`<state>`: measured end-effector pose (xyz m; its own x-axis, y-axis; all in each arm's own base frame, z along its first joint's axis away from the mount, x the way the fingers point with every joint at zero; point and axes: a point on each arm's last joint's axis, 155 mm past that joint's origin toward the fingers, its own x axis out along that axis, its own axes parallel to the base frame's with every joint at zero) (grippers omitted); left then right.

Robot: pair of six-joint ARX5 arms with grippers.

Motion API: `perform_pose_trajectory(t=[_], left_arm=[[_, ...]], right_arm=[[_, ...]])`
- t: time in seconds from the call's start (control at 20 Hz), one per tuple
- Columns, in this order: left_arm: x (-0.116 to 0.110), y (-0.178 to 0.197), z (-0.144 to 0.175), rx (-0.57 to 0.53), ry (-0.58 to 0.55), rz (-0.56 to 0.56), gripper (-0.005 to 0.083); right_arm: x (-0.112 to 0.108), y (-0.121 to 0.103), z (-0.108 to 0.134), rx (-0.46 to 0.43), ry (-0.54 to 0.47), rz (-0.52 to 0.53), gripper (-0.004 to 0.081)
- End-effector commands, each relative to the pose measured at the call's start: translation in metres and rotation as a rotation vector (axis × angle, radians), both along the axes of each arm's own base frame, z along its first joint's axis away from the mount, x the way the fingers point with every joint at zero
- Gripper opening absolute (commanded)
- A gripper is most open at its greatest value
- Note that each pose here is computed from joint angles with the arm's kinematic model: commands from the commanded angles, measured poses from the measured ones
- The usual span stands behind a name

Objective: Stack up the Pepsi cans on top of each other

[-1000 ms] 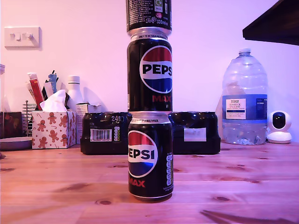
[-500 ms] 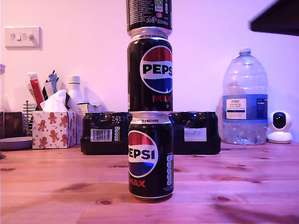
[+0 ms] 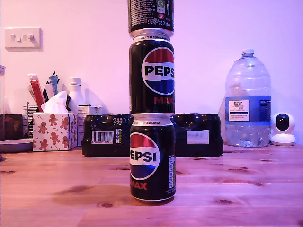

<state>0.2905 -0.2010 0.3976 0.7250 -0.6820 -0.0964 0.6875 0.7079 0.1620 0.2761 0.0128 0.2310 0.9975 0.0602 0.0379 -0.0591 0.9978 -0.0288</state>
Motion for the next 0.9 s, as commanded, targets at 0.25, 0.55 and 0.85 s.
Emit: perform_pose_trajectory(t=[0.25, 0.55, 0.85], left_arm=[[0.000, 0.047, -0.024, -0.022, 0.025, 0.139, -0.0018], [-0.002, 0.072, -0.074, -0.119, 0.045, 0.238, -0.0018], [0.000, 0.098, -0.141, -0.185, 0.090, 0.361, -0.0018]], right_arm=[[-0.011, -0.035, 0.002, -0.012, -0.001, -0.160, -0.0013], [-0.013, -0.009, -0.019, 0.055, 0.085, -0.025, -0.0013], [-0.013, -0.010, -0.028, 0.054, 0.118, -0.027, -0.0013]])
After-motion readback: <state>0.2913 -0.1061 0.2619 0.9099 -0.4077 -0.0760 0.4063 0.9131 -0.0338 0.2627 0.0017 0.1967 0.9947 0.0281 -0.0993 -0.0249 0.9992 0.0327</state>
